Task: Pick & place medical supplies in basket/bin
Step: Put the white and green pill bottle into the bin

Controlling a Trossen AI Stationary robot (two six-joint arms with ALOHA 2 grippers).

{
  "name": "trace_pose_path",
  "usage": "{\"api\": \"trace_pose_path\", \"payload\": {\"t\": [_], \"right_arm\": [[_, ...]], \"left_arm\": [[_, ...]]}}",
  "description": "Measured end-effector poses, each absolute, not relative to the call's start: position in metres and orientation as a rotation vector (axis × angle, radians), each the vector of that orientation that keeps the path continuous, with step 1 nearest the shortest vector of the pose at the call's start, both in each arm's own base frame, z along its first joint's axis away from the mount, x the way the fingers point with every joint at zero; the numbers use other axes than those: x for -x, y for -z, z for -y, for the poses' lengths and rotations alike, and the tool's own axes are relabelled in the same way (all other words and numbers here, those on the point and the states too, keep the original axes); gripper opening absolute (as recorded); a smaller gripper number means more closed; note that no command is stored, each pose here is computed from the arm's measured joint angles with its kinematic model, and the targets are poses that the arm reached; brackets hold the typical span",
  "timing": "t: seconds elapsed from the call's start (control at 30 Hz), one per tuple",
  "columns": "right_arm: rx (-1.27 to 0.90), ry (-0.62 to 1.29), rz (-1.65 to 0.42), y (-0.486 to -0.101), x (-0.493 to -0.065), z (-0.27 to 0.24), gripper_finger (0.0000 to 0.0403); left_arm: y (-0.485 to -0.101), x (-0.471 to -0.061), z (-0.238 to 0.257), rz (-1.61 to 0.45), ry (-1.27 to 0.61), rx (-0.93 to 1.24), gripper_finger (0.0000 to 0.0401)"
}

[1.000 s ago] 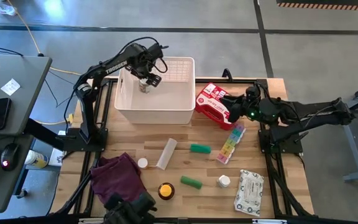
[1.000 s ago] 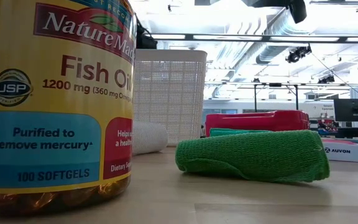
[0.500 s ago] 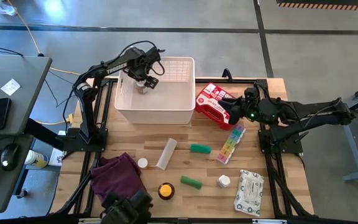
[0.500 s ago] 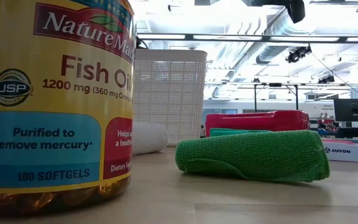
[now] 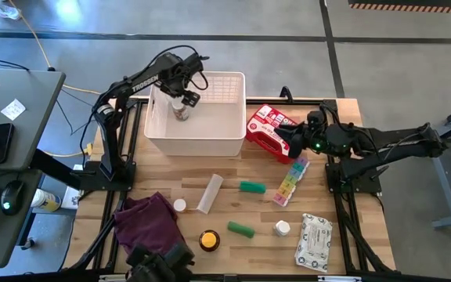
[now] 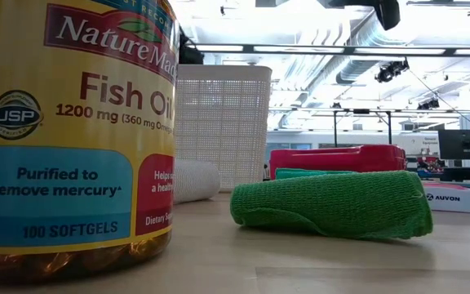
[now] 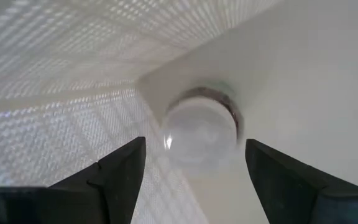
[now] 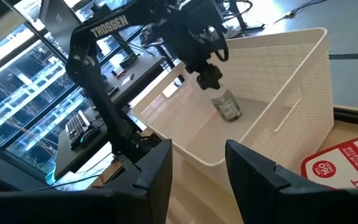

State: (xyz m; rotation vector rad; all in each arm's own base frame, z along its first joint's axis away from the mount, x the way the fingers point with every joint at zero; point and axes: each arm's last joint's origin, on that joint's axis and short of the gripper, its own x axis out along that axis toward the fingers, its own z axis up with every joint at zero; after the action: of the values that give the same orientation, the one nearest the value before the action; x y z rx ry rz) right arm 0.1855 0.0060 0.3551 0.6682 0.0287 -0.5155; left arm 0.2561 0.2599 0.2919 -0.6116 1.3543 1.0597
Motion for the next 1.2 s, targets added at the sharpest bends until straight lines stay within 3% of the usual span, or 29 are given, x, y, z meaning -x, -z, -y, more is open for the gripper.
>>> {"api": "trace_pose_path", "payload": {"t": [0.17,0.3,0.67,0.77,0.97,1.2], "right_arm": [[-0.684,0.492,-0.039,-0.355,-0.186,-0.007,0.0139],[-0.691,0.491,-0.042,-0.354,-0.186,-0.007,0.0139],[-0.714,0.479,-0.049,-0.354,-0.186,-0.007,0.0139],[-0.712,0.48,-0.051,-0.354,-0.186,-0.007,0.0139],[-0.699,0.501,-0.075,-0.351,-0.185,-0.007,0.0139],[-0.694,0.519,-0.069,-0.351,-0.185,-0.006,0.0139]], "left_arm": [[-0.309,-0.273,-0.241,-1.327,-0.991,0.593,0.0284],[-0.306,-0.29,-0.223,-1.332,-0.865,0.575,0.0243],[-0.26,-0.291,-0.226,-1.357,-0.802,0.613,0.0026],[-0.248,-0.289,-0.234,-1.309,-0.799,0.635,0.0025],[-0.234,-0.281,-0.236,-1.354,-0.85,0.602,0.0075],[-0.221,-0.278,-0.237,-1.385,-0.914,0.493,0.002]]}}
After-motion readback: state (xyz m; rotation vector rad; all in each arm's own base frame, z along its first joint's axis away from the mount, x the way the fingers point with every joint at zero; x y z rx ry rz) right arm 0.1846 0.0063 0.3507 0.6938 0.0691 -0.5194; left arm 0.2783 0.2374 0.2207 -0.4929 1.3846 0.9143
